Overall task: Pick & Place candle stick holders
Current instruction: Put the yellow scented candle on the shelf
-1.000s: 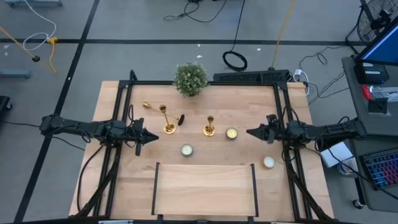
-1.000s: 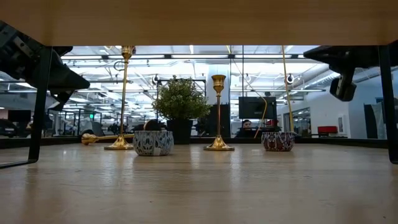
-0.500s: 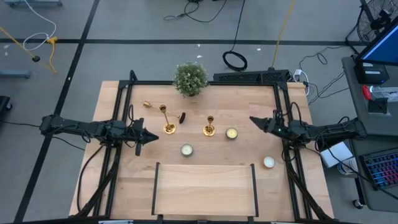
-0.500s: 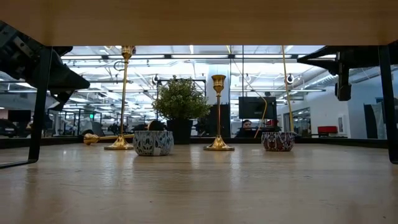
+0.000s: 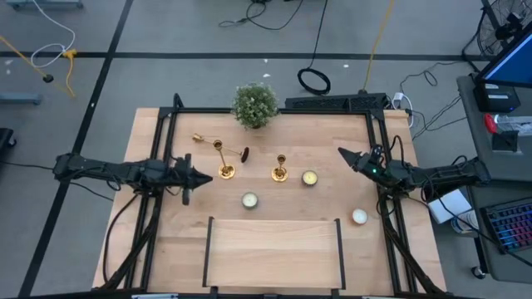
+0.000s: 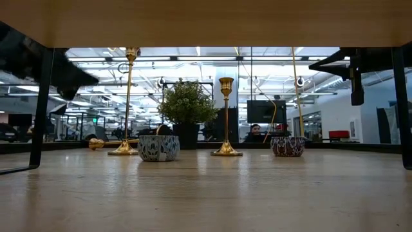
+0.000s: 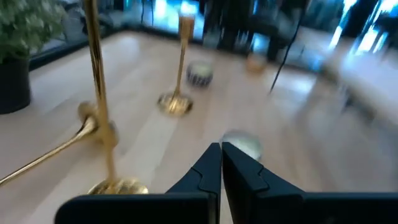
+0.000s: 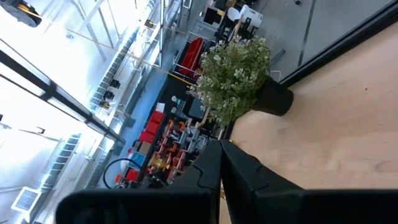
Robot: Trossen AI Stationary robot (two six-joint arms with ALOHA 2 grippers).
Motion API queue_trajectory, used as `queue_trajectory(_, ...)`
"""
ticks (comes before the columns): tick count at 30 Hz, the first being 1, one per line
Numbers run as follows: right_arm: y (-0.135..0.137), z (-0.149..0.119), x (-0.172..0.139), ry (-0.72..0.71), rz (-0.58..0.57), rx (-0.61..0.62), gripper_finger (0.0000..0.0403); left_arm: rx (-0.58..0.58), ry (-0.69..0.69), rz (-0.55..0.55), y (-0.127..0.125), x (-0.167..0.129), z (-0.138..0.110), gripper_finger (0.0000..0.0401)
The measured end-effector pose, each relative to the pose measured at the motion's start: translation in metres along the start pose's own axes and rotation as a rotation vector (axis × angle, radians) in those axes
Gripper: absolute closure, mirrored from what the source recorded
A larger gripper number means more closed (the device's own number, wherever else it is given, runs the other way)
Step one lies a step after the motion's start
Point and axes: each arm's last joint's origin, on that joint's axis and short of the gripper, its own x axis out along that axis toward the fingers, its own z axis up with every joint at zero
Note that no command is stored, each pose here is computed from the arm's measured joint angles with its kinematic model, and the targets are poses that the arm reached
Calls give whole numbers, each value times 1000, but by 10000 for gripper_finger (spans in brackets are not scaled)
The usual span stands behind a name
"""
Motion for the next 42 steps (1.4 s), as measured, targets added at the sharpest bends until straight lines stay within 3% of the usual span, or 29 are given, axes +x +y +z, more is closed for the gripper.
queue_trajectory(7,0,0,0,0,0,5,399,-505,-446,-154,-9,-10,42,384)
queue_trajectory(14,0,0,0,0,0,4,399,-677,-855,-277,-11,-35,74,384)
queue_trajectory(20,0,0,0,1,-1,-2,399,-672,-966,-481,-18,-52,93,384)
queue_trajectory(26,0,0,0,1,-1,-4,399,-555,-871,-664,-34,-63,130,384)
queue_trajectory(29,-1,0,0,3,-5,-8,399,-467,-763,-696,-46,-63,155,384)
queue_trajectory(36,-1,0,0,4,-8,-10,399,-387,-348,-596,-66,-47,198,384)
queue_trajectory(42,-1,-1,0,6,-7,-10,399,-385,16,-379,-68,-42,203,384)
